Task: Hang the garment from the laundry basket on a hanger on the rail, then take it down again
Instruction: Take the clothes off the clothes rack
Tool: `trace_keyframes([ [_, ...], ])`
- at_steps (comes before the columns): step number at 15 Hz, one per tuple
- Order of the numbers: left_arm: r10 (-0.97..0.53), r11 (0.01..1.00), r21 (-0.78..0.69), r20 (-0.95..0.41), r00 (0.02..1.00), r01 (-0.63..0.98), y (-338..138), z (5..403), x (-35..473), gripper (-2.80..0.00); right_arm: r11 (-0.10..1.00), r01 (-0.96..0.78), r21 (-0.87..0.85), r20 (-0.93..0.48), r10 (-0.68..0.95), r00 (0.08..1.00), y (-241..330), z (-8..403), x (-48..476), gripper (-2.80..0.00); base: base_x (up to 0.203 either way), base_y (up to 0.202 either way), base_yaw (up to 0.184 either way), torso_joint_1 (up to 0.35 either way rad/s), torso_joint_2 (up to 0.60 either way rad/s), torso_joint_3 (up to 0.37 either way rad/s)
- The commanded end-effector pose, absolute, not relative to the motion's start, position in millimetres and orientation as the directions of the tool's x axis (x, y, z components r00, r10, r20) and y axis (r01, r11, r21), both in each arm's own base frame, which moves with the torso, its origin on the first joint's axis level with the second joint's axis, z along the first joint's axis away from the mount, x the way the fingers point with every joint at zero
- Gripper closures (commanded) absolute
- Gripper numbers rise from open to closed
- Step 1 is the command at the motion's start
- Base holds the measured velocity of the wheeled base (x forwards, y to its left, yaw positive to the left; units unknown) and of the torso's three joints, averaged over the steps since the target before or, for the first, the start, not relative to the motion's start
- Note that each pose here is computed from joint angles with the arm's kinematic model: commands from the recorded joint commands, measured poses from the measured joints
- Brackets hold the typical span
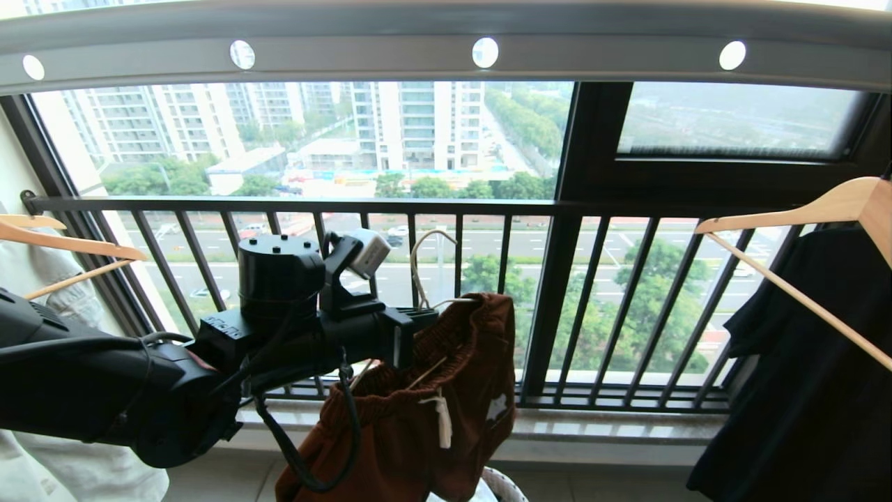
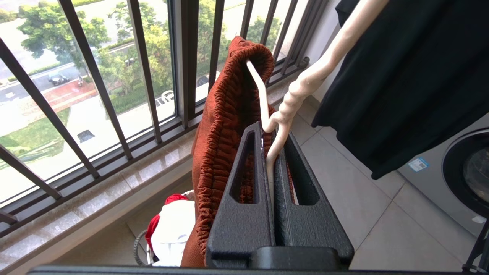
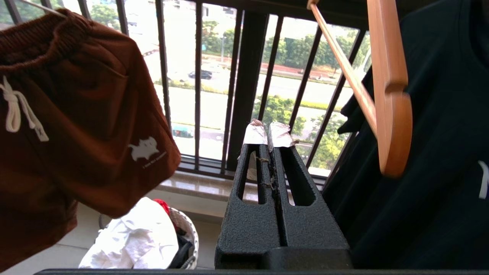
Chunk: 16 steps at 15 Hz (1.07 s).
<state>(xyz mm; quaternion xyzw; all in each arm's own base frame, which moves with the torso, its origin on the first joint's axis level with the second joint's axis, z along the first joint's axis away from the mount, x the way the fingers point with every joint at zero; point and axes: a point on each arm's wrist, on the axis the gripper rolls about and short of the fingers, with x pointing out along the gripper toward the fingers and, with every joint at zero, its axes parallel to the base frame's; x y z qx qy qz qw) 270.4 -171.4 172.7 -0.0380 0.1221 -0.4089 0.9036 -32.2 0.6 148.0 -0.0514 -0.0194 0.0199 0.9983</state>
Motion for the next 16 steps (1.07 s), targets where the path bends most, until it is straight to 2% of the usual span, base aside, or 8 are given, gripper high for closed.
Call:
trace_keyframes([
  [1,-0.750,0.661,-0.167,-0.185,0.635,0.731,-171.7,173.1,270.8,0.00,0.990,-0.098,-0.103,-0.044,0.093,0.995,1.9,192.8,-7.8,0.00,0.000,0.000,0.000,0.000,0.00,0.000],
  [4,-0.748,0.663,-0.167,-0.186,0.637,0.729,-171.1,173.0,270.8,0.00,0.956,-0.288,-0.053,-0.184,0.274,0.944,6.2,223.8,33.1,0.00,0.000,0.000,0.000,0.000,0.00,0.000],
  [7,-0.747,0.664,-0.162,-0.174,0.642,0.730,-170.5,176.7,270.9,0.00,0.891,-0.451,0.047,-0.295,0.444,0.846,14.3,241.9,87.1,0.00,0.000,0.000,0.000,0.000,0.00,0.000],
  [9,-0.748,0.664,-0.159,-0.165,0.643,0.731,-171.3,179.2,271.4,0.00,0.847,-0.513,0.137,-0.378,0.523,0.764,29.5,234.1,122.9,0.00,0.000,0.000,0.000,0.000,0.00,0.000],
  [11,-0.747,0.665,-0.161,-0.173,0.642,0.729,-172.7,176.7,273.7,0.00,0.800,-0.549,0.242,-0.400,0.598,0.695,54.8,223.9,158.5,0.00,0.000,0.000,0.000,0.000,0.00,0.000],
  [16,-0.740,0.671,-0.142,-0.169,0.650,0.727,-173.7,177.8,273.9,0.00,0.747,-0.575,0.334,-0.382,0.665,0.642,112.4,188.2,239.7,0.00,0.000,0.000,0.000,0.000,0.00,0.000],
])
